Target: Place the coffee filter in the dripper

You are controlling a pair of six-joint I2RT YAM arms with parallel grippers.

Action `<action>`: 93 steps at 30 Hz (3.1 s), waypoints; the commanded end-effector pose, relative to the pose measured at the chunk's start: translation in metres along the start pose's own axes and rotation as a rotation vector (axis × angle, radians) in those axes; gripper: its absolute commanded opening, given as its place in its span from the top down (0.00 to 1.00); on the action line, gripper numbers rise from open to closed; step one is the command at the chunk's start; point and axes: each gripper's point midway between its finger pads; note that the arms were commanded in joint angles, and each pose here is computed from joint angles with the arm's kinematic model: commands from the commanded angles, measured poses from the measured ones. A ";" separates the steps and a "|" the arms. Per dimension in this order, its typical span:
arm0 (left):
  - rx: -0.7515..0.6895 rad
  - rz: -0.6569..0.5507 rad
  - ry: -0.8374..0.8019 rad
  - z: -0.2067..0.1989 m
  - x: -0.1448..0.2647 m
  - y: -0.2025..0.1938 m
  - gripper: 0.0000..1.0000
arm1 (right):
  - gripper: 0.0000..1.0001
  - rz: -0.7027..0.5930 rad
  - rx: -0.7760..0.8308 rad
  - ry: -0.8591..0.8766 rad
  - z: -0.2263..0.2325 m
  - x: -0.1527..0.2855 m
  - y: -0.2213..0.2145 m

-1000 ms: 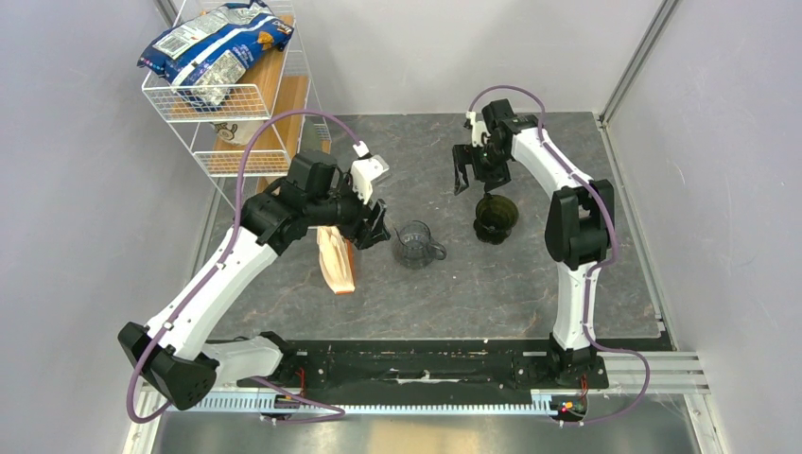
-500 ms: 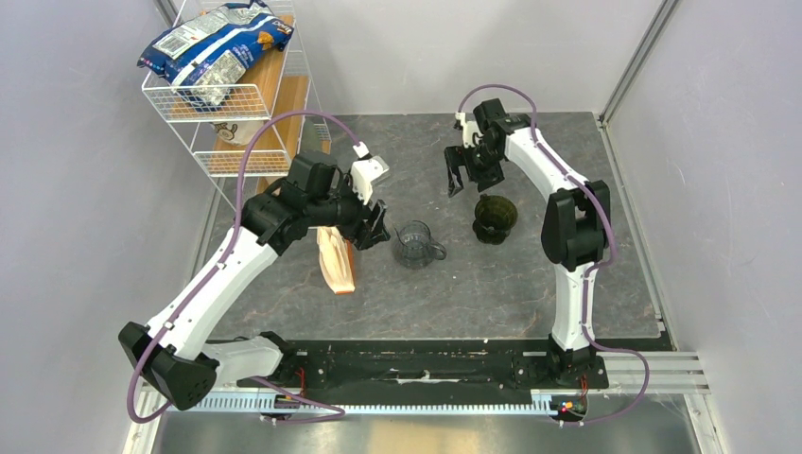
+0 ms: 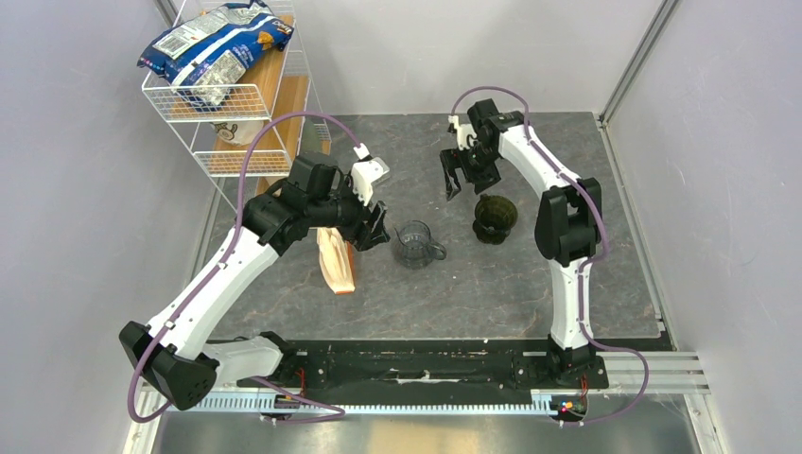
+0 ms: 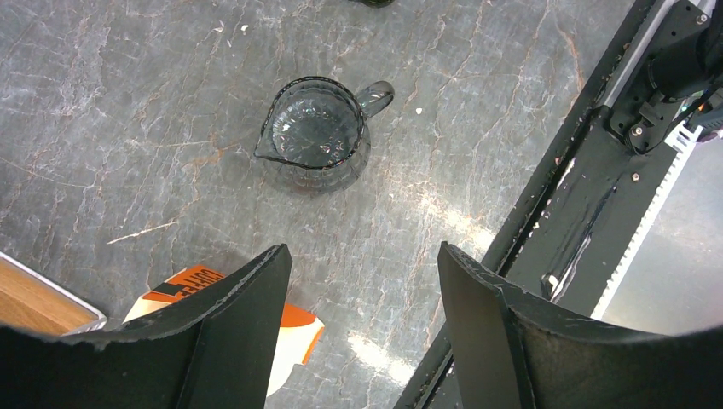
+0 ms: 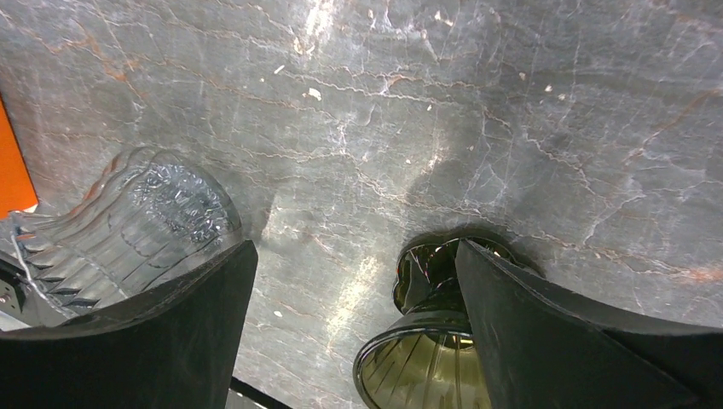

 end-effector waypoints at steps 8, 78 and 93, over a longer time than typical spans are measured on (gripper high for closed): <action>0.000 -0.012 -0.019 -0.001 -0.001 0.002 0.27 | 0.05 0.057 -0.008 -0.004 -0.008 -0.005 -0.010; -0.062 -0.084 -0.130 -0.020 0.008 0.005 0.26 | 0.12 -0.105 0.873 0.111 -0.067 0.099 -0.146; -0.034 -0.055 -0.135 -0.026 0.017 -0.010 0.26 | 0.21 -0.140 0.956 0.163 -0.081 0.044 -0.148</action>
Point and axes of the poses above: each gripper's point midway between its finger pads, its own x axis back along the fingers, its own z axis along the line the jaws close on, y = z × x, and after that the axes turned 7 degrees about x, right-handed
